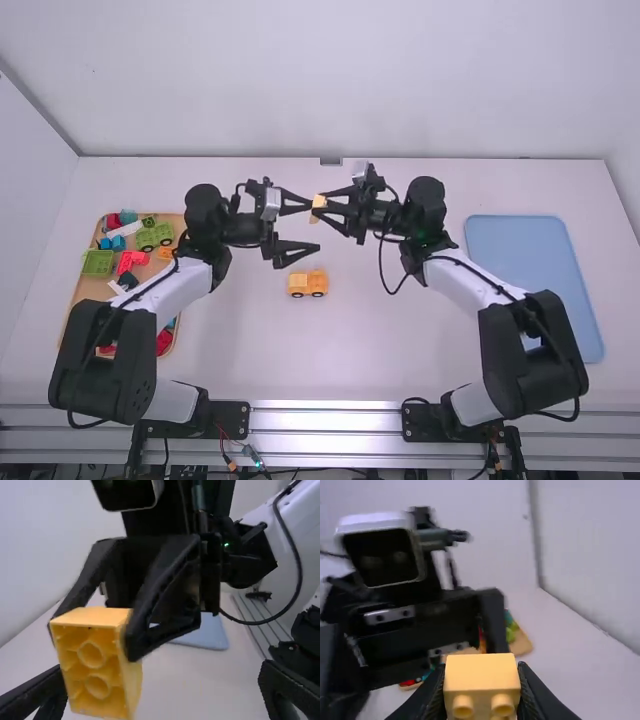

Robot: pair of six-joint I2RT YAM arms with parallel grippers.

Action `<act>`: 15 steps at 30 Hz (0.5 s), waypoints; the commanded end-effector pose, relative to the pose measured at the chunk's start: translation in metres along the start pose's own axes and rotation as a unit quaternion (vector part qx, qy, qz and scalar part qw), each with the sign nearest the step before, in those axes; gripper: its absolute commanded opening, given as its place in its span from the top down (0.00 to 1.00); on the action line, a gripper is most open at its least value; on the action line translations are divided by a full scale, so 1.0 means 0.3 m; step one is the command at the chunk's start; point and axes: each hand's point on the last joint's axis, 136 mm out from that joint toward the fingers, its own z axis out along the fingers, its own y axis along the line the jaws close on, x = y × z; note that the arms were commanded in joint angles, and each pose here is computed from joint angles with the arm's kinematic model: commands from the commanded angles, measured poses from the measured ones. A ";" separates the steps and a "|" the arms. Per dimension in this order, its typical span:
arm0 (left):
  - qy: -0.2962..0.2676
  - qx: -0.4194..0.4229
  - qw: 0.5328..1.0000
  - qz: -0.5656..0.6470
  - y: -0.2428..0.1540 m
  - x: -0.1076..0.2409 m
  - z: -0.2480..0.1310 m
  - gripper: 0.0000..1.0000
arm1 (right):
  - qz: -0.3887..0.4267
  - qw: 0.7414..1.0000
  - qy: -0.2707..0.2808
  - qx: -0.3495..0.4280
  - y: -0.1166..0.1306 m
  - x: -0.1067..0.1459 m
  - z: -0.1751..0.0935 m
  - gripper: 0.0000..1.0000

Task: Assemble lego blocks to make yellow taxi

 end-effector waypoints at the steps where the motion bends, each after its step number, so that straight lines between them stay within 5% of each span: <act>1: 0.001 -0.014 1.000 0.016 0.017 -0.021 -0.009 0.01 | 0.019 0.985 -0.015 0.172 -0.197 -0.014 -0.068 1.00; 2: 0.014 -0.041 0.999 0.015 0.048 0.014 -0.010 0.01 | 0.034 0.971 0.001 0.236 -0.268 0.027 -0.102 1.00; 6: 0.071 -0.147 0.987 -0.010 0.159 0.131 -0.040 0.01 | 0.057 0.947 0.056 0.310 -0.330 0.112 -0.176 1.00; 15: 0.159 -0.290 0.943 -0.029 0.310 0.234 -0.163 0.01 | 0.039 0.888 0.285 0.360 -0.323 0.295 -0.261 1.00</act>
